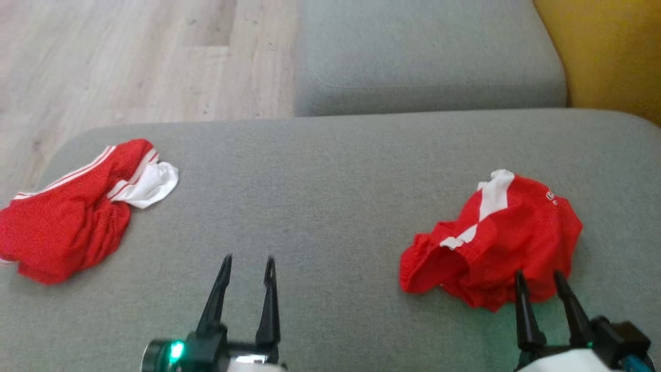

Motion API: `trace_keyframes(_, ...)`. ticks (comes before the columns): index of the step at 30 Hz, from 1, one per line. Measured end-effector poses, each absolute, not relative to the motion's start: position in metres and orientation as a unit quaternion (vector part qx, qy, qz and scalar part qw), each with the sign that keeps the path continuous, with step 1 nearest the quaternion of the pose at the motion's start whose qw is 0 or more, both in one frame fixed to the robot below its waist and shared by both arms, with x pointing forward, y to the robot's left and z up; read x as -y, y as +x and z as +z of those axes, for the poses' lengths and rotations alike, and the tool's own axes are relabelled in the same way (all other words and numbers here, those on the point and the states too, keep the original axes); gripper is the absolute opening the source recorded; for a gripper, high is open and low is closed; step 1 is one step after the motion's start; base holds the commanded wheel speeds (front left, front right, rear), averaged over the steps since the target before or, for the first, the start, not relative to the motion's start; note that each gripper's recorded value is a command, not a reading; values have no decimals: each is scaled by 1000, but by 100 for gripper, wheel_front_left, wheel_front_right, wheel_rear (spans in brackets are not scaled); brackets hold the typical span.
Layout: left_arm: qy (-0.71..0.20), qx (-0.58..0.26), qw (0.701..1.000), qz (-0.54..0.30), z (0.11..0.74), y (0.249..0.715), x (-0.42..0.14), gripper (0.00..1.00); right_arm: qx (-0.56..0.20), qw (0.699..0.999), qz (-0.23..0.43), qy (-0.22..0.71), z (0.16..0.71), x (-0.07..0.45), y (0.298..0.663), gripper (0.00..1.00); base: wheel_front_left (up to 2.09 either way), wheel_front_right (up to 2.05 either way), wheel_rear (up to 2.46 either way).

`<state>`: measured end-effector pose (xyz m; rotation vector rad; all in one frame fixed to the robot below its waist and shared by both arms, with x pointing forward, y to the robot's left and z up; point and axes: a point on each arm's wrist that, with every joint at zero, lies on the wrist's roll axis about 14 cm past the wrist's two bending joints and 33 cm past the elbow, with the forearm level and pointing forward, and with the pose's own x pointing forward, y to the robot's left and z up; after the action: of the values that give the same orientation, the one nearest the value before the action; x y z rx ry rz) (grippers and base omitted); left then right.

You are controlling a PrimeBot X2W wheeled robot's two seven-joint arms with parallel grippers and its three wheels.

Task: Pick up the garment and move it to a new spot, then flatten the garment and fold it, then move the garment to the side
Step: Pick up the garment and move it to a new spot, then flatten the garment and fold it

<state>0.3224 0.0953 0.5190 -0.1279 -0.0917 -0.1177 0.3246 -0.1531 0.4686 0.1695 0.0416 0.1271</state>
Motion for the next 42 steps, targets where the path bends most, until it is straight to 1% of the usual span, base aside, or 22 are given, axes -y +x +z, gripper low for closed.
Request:
trace_keyframes(2,-56,50,996,-45,518,310,-104,100,-25,994,67,84,466,151,320,100,0,0,0)
trace_keyframes(7,-31,28,998,-47,500,292,-108,100,-23,994,71,79,467,149,317,100,0,0,0)
trace_keyframes(27,-24,19,999,-37,492,294,-118,100,-22,993,81,80,468,143,317,100,0,0,0)
trace_keyframes(32,-31,12,998,-50,488,293,-112,100,-24,993,80,80,467,143,318,100,0,0,0)
trace_keyframes(37,-75,-18,993,-90,474,292,-94,100,-28,993,78,80,465,144,319,100,0,0,0)
trace_keyframes(39,-116,-26,986,-116,475,294,-80,100,-33,993,78,78,462,144,319,100,0,0,0)
trace_keyframes(42,-198,-41,964,-170,480,299,-47,100,-36,993,76,79,460,145,319,100,0,0,0)
